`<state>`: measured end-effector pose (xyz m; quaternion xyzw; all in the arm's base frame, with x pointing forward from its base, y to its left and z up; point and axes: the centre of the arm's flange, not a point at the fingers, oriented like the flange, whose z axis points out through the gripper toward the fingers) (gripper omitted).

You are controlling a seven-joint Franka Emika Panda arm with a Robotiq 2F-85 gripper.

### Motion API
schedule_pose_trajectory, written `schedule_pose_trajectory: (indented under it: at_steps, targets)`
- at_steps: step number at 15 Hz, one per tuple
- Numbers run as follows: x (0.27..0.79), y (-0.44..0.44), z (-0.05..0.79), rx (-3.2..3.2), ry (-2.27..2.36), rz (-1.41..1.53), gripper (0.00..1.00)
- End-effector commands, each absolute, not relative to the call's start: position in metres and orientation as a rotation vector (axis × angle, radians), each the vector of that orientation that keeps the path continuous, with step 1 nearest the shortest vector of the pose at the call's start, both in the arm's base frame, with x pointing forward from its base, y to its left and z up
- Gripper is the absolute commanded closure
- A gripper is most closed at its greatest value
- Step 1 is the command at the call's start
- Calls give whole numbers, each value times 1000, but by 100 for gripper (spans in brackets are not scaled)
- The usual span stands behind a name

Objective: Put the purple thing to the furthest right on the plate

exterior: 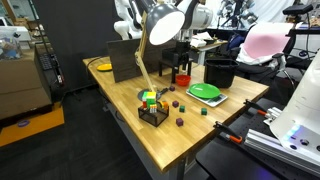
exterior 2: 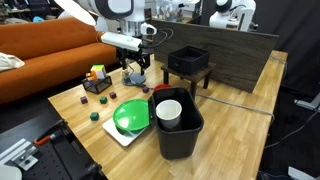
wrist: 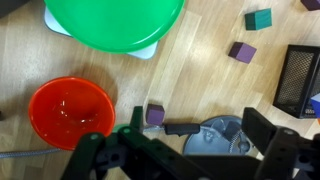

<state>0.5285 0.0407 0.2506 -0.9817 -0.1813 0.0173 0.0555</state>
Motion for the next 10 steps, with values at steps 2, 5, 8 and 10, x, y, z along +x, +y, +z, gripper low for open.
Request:
schedule_pose_trajectory:
  at_steps: [2, 5, 8, 10]
  targets:
    - [536, 40, 218, -2993, -510, 124, 0]
    - [548, 38, 194, -2990, -490, 165, 0]
    - [569, 35, 184, -3001, -501, 164, 0]
    - [581, 35, 179, -3011, -518, 159, 0]
